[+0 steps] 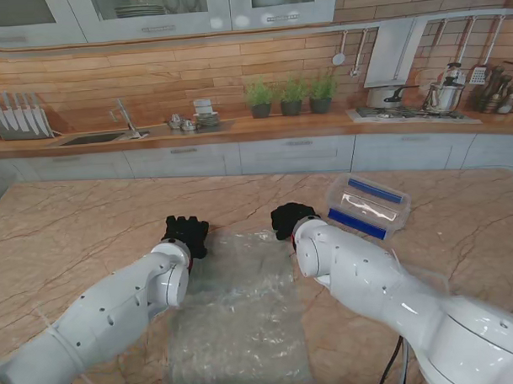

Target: Fold the bubble film and place it into the plastic crate

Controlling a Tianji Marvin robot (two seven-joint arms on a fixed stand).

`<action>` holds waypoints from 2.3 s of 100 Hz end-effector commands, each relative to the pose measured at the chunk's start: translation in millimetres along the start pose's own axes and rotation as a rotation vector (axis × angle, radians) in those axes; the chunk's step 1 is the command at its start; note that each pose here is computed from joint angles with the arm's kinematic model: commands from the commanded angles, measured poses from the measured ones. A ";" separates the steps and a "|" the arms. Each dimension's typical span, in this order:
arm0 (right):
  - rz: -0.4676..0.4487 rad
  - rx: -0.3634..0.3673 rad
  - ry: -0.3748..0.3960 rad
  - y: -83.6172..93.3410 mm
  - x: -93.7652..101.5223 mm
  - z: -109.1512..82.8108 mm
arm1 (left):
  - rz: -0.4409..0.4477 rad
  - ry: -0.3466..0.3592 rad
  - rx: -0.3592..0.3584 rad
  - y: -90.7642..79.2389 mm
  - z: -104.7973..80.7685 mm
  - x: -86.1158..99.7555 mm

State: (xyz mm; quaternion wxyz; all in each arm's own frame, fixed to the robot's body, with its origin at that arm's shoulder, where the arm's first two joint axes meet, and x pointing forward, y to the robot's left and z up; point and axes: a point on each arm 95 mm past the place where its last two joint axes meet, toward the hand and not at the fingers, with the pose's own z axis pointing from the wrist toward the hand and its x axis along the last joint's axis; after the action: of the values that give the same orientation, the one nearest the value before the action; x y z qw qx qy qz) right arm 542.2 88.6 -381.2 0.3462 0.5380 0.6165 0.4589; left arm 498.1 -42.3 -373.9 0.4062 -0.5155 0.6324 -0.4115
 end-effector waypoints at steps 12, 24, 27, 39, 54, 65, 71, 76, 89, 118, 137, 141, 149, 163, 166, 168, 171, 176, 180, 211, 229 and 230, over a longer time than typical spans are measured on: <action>-0.003 0.049 0.031 -27.0 -2.3 -12.5 | -0.012 0.008 -0.065 41.8 -10.5 5.0; 0.016 0.031 0.057 -21.5 -0.2 -16.7 | -0.048 0.019 -0.067 43.9 -12.4 9.6; 0.021 0.027 0.064 -20.4 0.1 -17.7 | -0.063 0.021 -0.066 44.3 -12.8 10.9; 0.037 0.005 0.083 -17.4 0.7 -21.6 | -0.126 0.021 -0.044 45.6 -12.4 16.1; 0.037 -0.018 0.090 -16.1 -0.2 -24.1 | -0.143 0.012 -0.007 46.2 -11.3 17.2; 0.040 -0.017 0.086 -15.8 -0.9 -24.6 | -0.124 0.007 0.001 45.8 -11.0 15.1; 0.042 -0.016 0.084 -15.8 -0.9 -24.6 | -0.113 0.002 -0.012 45.2 -11.1 13.5; 0.045 -0.013 0.083 -15.9 -0.8 -24.6 | -0.104 -0.004 -0.025 45.4 -10.7 12.7; 0.049 -0.009 0.086 -16.2 0.3 -24.3 | -0.091 -0.038 -0.048 47.8 -7.6 12.6; 0.057 -0.025 0.096 -11.3 1.6 -26.0 | 0.003 -0.032 -0.112 51.8 -9.7 10.9; 0.062 -0.054 0.111 -4.1 2.8 -29.4 | -0.001 -0.009 -0.085 47.1 -13.8 12.9; 0.064 -0.061 0.113 -2.2 3.0 -30.1 | -0.005 -0.002 -0.077 45.1 -14.8 13.3; 0.067 -0.073 0.120 1.3 3.4 -31.4 | -0.025 0.010 -0.050 41.1 -16.4 14.1; 0.077 -0.087 0.131 5.8 4.1 -33.3 | -0.151 0.011 -0.008 35.2 -21.5 19.6; 0.079 -0.091 0.133 6.8 4.1 -33.5 | -0.184 0.011 0.002 33.8 -22.9 21.3; 0.080 -0.095 0.134 7.4 4.0 -33.5 | -0.205 0.012 0.009 32.7 -23.8 22.4; 0.082 -0.100 0.135 8.6 3.9 -33.6 | -0.236 0.012 0.020 30.8 -25.1 23.9; 0.088 -0.110 0.136 10.8 3.5 -33.4 | -0.291 0.009 0.040 27.2 -26.9 26.1; 0.094 -0.117 0.136 12.8 3.1 -33.2 | -0.341 0.004 0.056 24.1 -28.1 27.7; 0.127 -0.173 0.144 36.9 -1.0 -30.0 | -0.582 -0.022 0.182 6.6 -33.7 35.1; 0.140 -0.220 0.146 52.2 -3.7 -28.7 | -0.638 -0.023 0.223 -2.6 -34.7 34.6; 0.141 -0.223 0.145 53.0 -4.0 -28.7 | -0.642 -0.023 0.225 -3.1 -34.8 34.6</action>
State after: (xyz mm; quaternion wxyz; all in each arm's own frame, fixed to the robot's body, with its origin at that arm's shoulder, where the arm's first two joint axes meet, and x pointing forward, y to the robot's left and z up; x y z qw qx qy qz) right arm 529.8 75.4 -335.7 0.3220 0.5115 0.5558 0.5708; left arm 461.9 -66.3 -368.8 0.3271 -0.6436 0.3952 -0.5679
